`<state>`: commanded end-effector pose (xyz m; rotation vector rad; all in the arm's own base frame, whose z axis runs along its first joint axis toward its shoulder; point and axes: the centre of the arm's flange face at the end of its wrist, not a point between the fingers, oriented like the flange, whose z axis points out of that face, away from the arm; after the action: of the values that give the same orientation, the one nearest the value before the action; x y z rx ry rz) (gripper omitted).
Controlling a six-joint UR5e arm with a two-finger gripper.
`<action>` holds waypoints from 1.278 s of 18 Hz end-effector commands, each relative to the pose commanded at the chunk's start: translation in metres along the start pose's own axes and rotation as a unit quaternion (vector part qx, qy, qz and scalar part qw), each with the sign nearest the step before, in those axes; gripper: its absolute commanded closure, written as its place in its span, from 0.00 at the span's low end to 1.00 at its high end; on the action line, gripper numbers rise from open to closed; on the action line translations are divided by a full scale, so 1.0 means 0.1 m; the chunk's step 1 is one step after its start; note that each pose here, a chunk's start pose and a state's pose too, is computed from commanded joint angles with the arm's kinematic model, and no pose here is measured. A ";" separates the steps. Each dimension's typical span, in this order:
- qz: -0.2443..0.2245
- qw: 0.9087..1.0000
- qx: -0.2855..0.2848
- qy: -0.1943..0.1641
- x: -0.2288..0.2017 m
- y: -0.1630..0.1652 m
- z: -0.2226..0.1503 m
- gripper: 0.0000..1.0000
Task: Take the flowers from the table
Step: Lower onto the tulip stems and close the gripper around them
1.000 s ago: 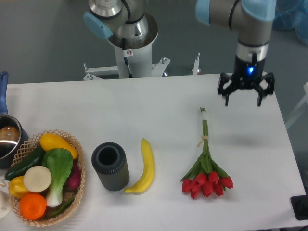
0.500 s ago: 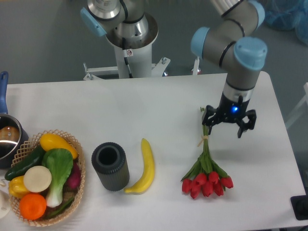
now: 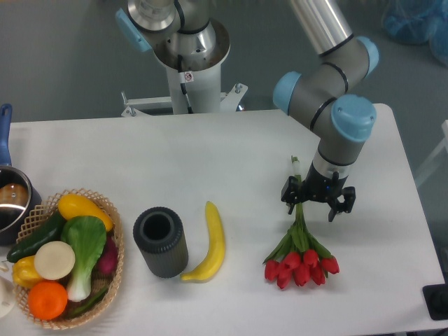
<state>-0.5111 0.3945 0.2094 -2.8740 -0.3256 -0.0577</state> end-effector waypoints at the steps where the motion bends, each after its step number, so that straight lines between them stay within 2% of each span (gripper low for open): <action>1: 0.016 1.000 -0.002 0.001 0.01 0.01 0.01 0.00; 4: 0.050 0.999 -0.006 0.005 0.04 0.04 0.06 0.00; 17: 0.053 0.998 -0.010 0.015 0.05 0.00 0.21 0.00; 20: 0.053 0.998 -0.011 0.014 0.04 0.00 0.21 0.11; 23: 0.052 0.998 -0.011 0.014 0.04 0.00 0.22 0.29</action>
<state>-0.5074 0.4010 0.1882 -2.9036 -0.1707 -0.0835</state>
